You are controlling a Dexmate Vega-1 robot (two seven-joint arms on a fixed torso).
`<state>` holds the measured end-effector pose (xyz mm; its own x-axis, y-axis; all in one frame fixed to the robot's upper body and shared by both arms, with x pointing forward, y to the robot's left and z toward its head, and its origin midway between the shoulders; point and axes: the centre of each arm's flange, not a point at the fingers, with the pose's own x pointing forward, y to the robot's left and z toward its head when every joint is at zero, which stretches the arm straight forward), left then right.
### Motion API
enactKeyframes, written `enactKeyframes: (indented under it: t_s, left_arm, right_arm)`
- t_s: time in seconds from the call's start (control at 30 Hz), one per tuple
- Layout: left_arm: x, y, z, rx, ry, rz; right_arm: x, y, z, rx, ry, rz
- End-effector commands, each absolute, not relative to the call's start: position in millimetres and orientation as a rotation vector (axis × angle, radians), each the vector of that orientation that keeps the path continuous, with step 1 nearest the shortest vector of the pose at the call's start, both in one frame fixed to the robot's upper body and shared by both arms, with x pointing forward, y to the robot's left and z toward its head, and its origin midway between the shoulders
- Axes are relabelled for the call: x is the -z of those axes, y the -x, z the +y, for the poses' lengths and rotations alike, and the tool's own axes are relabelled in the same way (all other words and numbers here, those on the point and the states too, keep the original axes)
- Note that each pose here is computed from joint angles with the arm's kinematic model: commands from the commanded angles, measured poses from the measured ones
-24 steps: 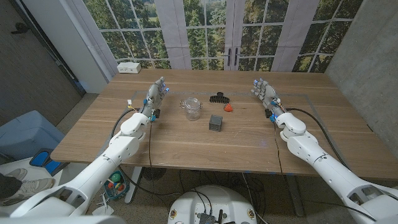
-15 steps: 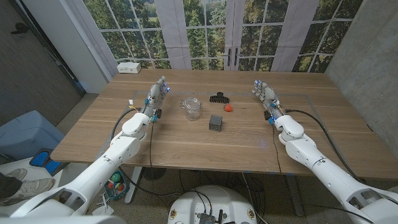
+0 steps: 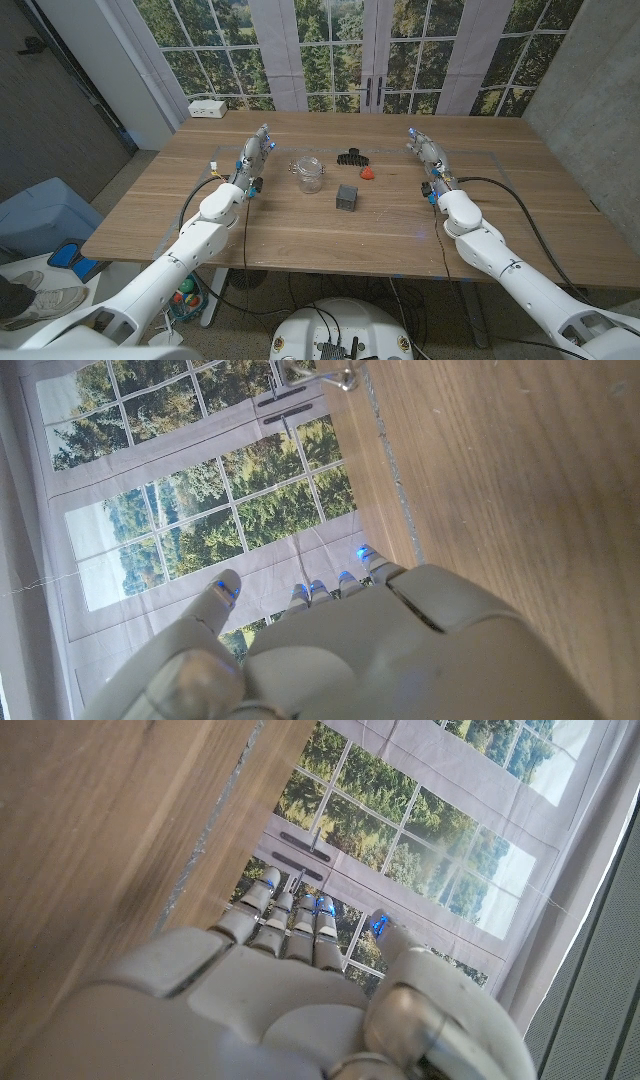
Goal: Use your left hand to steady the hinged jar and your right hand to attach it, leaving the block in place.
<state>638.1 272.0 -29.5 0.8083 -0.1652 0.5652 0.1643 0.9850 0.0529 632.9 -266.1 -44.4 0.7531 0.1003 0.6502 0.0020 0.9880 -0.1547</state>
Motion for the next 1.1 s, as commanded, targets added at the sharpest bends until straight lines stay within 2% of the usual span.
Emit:
enactKeyframes:
  t_s: [0.03,1.1]
  left_arm:
    - [35.5,-634.1,269.4,0.166,-0.001,-0.606]
    - [44.5,-614.2,267.8,0.141,-0.011,-0.627]
  right_arm:
    - [34.4,-622.5,-250.6,-0.014,0.296,-0.793]
    - [30.0,-585.7,-220.9,-0.004,0.608,-0.924]
